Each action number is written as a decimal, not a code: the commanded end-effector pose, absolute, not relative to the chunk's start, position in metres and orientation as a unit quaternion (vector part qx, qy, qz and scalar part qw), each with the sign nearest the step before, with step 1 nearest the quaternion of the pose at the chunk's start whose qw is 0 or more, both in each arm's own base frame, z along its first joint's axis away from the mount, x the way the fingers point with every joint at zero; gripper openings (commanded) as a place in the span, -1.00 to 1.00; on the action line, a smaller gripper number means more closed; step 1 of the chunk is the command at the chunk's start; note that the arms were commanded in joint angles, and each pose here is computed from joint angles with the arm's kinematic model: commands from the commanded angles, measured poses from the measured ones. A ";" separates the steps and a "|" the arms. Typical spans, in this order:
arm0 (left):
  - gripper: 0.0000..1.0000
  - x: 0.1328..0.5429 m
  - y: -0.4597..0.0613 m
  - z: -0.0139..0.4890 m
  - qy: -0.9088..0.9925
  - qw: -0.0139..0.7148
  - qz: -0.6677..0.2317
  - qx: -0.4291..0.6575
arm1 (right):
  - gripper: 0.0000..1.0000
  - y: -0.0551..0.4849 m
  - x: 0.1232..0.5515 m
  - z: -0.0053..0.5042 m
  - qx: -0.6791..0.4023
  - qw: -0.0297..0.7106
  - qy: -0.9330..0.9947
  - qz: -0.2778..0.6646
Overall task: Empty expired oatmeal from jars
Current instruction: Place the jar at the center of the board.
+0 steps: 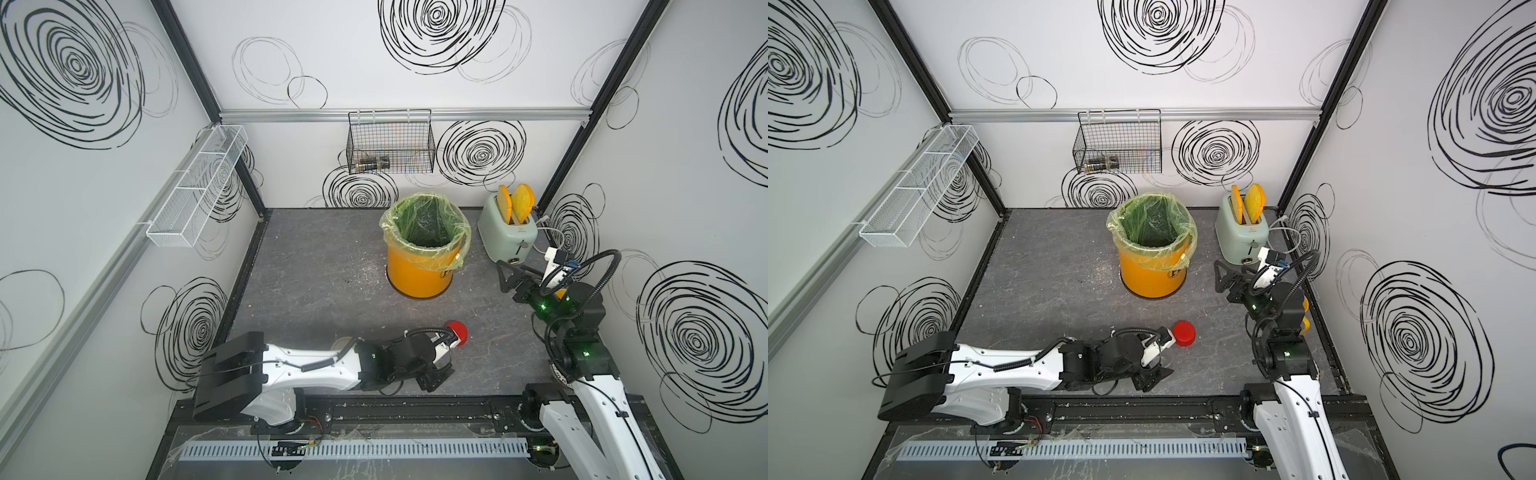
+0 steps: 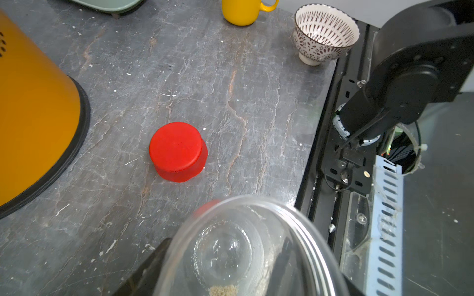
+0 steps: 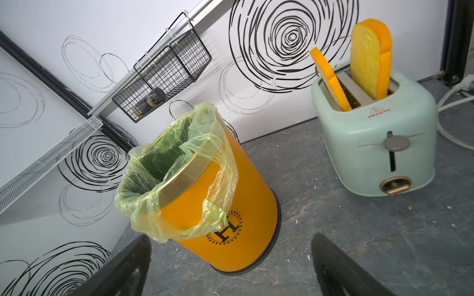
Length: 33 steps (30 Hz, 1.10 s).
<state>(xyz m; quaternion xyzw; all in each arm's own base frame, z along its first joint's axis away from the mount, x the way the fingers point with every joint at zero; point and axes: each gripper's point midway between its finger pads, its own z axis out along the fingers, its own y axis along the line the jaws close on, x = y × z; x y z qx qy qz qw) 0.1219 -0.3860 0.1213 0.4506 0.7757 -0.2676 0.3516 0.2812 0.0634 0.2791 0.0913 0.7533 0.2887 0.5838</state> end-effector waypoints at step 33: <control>0.82 0.111 -0.442 0.114 0.750 0.349 -0.309 0.470 | 0.96 0.058 0.296 0.280 0.104 0.592 0.745 0.290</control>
